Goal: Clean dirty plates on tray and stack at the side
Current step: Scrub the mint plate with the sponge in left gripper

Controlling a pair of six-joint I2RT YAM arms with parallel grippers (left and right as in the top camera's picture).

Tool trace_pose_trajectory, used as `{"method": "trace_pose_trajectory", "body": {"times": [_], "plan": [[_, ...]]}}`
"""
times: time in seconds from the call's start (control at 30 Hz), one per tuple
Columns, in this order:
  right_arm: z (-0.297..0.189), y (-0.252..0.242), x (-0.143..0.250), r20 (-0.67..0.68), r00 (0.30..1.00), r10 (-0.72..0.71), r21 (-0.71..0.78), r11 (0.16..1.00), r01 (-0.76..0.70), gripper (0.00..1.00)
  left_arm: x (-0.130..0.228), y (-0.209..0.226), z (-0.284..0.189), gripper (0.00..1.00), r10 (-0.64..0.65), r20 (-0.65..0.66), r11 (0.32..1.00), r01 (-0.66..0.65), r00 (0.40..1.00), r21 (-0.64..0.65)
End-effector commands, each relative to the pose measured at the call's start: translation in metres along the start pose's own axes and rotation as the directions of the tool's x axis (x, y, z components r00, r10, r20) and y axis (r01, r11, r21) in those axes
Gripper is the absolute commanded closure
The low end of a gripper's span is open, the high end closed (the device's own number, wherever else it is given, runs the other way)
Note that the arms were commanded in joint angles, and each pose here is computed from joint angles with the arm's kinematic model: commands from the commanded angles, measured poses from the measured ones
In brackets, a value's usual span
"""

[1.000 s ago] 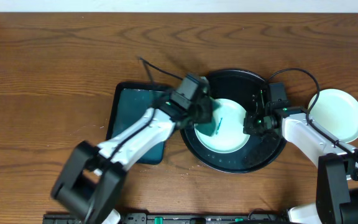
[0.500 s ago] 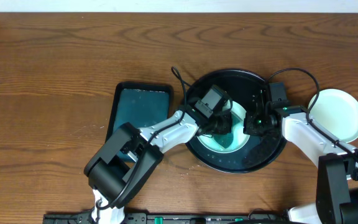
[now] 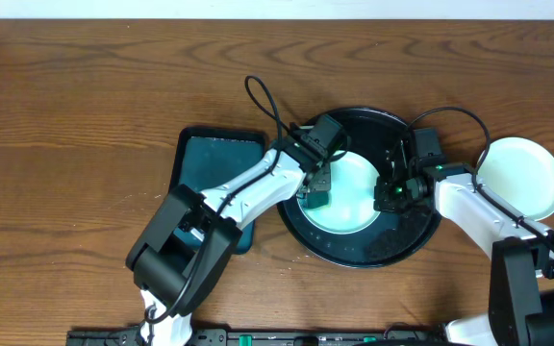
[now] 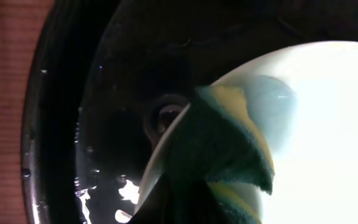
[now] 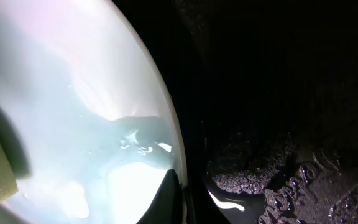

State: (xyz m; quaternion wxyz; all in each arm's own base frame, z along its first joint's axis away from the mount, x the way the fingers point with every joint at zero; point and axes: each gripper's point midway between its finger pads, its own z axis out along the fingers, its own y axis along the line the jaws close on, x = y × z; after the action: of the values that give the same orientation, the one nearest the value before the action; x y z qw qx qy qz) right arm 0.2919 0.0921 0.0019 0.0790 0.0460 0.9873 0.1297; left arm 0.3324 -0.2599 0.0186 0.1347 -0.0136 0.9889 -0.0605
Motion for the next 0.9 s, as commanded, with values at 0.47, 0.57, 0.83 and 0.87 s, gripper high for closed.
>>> {"method": "trace_pose_trajectory", "body": {"times": [0.47,0.57,0.83,0.87], "plan": [[0.009,-0.017,0.012,-0.037,0.995,-0.088,0.112,0.989,0.092,0.99,0.06,-0.116,0.01,0.93,0.04,-0.137,0.919,0.018,0.99,0.393],[0.009,-0.017,0.012,-0.038,0.995,-0.088,0.112,0.989,0.092,0.99,0.059,-0.104,0.014,0.93,0.024,-0.149,0.935,0.031,0.988,0.354],[0.009,-0.018,0.013,-0.044,0.995,-0.087,0.113,0.989,0.091,0.99,0.024,0.03,0.028,0.93,-0.04,-0.01,0.983,0.038,0.999,-0.177],[0.009,-0.017,0.013,-0.044,0.995,-0.087,0.113,0.989,0.091,0.99,0.016,0.054,0.022,0.93,-0.028,0.027,0.958,0.035,0.999,-0.283]]}}
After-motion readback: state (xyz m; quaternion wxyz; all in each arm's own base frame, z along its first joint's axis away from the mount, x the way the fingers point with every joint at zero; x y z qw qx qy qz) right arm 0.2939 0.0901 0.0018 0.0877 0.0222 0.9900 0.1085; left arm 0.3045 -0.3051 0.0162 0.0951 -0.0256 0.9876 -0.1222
